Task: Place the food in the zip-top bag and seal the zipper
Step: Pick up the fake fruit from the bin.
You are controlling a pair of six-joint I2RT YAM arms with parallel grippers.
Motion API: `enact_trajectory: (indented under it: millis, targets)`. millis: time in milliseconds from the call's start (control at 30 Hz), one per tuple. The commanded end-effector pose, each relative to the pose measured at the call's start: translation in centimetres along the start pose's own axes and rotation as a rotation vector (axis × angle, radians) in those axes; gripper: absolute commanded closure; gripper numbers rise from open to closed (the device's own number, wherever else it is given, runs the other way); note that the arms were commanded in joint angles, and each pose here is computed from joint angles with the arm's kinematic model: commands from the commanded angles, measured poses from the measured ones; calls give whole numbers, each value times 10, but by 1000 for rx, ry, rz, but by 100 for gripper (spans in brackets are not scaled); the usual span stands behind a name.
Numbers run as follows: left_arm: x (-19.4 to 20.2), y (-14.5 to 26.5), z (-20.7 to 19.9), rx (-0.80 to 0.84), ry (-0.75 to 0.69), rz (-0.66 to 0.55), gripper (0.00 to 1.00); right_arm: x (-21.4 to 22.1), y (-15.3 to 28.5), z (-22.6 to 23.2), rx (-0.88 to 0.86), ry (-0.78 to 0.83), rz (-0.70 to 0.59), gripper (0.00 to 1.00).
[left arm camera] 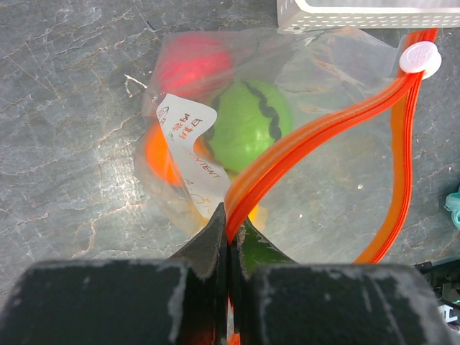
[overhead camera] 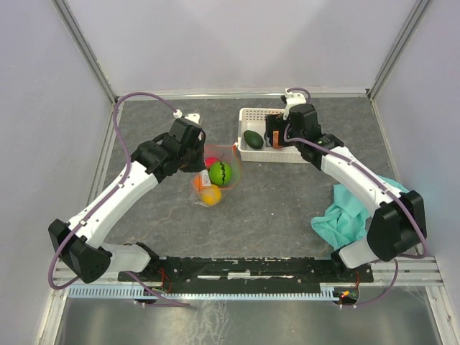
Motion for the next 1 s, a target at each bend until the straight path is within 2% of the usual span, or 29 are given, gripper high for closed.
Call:
enact_trajectory:
  millis: [0,300,967]
  targets:
    - [-15,6,6,-29,-15,-47,97,-17,-9,-5,31,5,-69,1]
    - [-15,3,9,-48,-10,-36,97,-17,-42,-24,134,9,-87,1]
    - [-17,-10,12,-71,-5,8,97,-18,-167,-62,301,-63,-94,1]
Point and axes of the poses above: each gripper's point midway between its finger pads, its own y axis back along the fingers, its own z axis along the line the jaws close on, x = y × z, the point moved 2 cm from there along y, back along the fingers, and after that the axes turned 14 degrees about -y, right-handed, at the moved point
